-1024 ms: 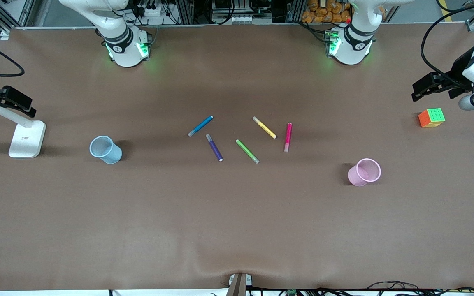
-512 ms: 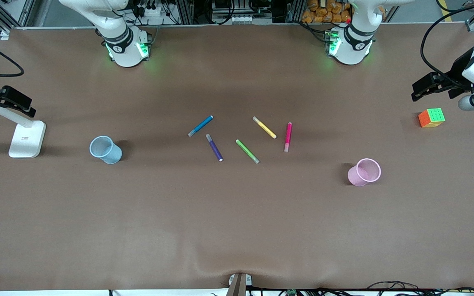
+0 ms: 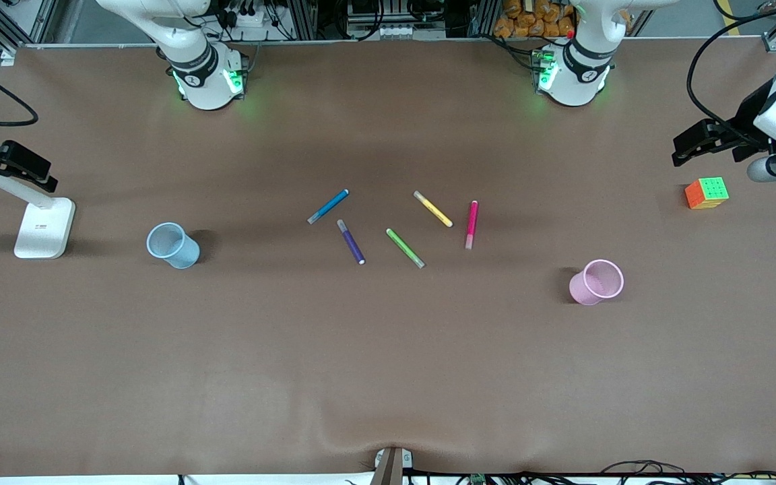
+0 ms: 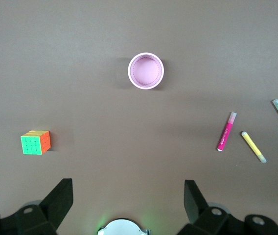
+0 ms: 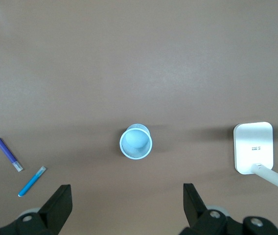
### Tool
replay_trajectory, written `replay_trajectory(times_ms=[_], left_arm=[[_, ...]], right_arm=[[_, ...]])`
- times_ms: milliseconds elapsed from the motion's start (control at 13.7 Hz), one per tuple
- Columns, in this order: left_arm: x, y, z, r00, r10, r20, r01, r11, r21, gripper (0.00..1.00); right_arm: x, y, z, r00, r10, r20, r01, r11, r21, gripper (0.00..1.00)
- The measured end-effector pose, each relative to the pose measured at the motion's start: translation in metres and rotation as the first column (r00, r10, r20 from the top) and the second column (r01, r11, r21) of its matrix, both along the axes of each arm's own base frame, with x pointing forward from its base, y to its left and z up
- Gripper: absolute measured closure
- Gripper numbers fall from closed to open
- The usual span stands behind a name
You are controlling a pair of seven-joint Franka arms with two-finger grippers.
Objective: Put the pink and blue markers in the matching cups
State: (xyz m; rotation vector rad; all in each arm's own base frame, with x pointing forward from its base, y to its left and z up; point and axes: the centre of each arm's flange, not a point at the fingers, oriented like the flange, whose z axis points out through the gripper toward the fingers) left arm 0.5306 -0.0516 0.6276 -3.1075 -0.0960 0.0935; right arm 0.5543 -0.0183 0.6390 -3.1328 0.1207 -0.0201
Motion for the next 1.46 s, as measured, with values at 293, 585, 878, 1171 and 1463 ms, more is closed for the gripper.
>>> replay_trajectory(times_ms=[293,585,878,1171,1463], left_arm=[[0.002,-0.005,-0.004,1.0,-0.01,-0.008,0.01,1.0,0.0,0.0],[0.002,-0.01,-0.006,1.0,-0.019,-0.012,0.019,1.0,0.0,0.0],[0.009,-0.027,-0.024,0.998,-0.047,-0.046,0.047,0.999,-0.003,0.0],[0.022,-0.069,-0.067,0.99,-0.079,-0.114,0.079,0.997,-0.006,0.0],[0.038,-0.115,-0.121,0.977,-0.149,-0.154,0.146,0.989,-0.03,0.0]], right_arm=[[0.0,-0.001,0.0,1.0,-0.002,-0.001,0.002,1.0,0.0,0.0],[0.0,-0.001,0.0,1.0,-0.003,-0.001,0.003,1.0,0.0,0.0],[0.0,-0.002,0.0,1.0,-0.004,-0.001,0.004,1.0,0.0,0.0],[0.0,-0.003,-0.001,1.0,-0.006,-0.002,0.006,1.0,0.0,0.0],[0.001,-0.004,-0.002,1.0,-0.007,-0.004,0.007,1.0,0.0,0.0]])
